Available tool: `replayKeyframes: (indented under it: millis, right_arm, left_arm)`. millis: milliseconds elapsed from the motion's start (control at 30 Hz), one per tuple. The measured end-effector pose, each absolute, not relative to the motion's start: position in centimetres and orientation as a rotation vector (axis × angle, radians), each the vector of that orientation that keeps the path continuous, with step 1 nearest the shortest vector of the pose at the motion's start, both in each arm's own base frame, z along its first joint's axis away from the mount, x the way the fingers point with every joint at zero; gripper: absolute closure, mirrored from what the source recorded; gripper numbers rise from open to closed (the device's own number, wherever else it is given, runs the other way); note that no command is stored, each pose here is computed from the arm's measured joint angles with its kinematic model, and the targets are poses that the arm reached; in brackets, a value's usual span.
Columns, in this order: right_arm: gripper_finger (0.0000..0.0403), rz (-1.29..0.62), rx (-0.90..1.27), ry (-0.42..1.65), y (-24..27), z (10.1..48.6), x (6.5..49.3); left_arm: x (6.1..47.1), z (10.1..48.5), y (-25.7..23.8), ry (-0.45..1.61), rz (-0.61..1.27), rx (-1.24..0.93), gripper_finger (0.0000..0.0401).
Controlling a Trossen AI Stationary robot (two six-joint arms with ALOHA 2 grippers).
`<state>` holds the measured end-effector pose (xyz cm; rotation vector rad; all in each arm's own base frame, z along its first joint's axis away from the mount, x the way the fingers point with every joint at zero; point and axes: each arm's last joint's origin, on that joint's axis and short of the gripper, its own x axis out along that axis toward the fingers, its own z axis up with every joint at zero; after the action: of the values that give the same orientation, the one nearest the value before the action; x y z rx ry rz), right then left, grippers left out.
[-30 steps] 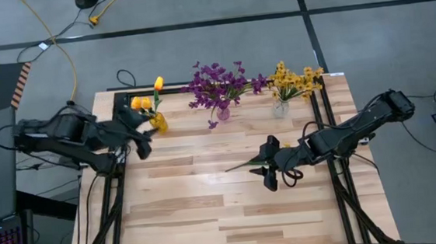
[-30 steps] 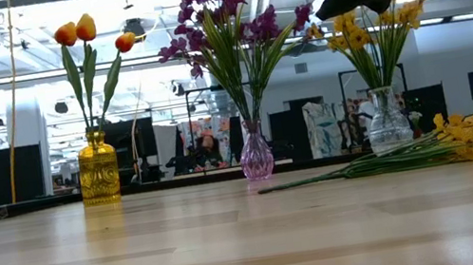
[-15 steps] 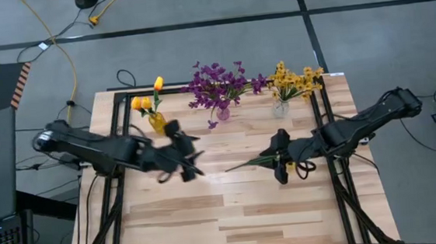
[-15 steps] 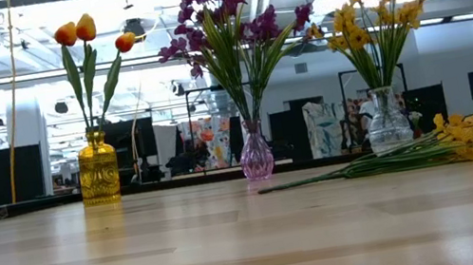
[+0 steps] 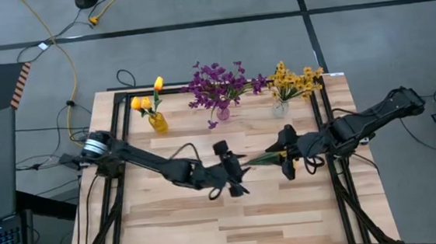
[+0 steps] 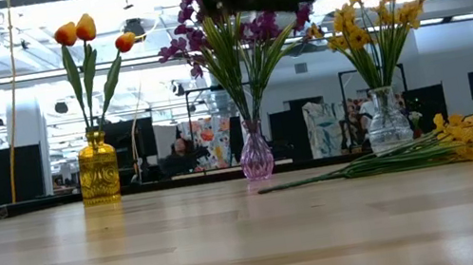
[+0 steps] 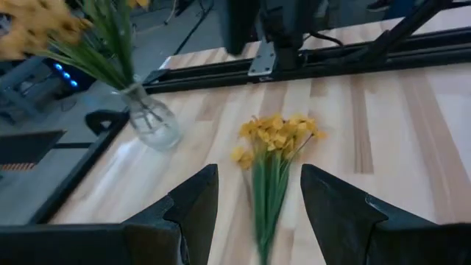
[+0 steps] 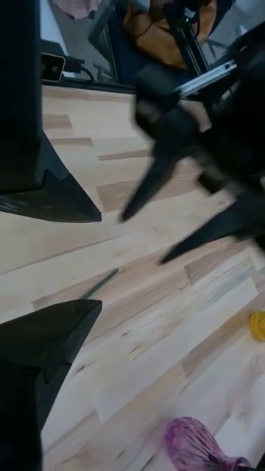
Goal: Sort flowers into vase by color
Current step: Put the yellow flowers into the transparent vase
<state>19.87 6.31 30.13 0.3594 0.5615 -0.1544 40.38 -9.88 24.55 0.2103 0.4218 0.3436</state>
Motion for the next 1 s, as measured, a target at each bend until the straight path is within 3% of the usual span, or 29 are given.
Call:
replayKeyframes:
  millis: [533,1000]
  right_arm:
    - [0.0196,-0.153,0.361,0.552,5.9,30.7,18.9]
    - [0.0196,-0.155,0.361,0.553,5.9,30.7,18.9]
  left_arm:
    - [45.3,14.0,-8.1,0.396,0.306,0.102,0.0218]
    - [48.5,8.9,-3.9,0.452,0.270,-0.082,0.0218]
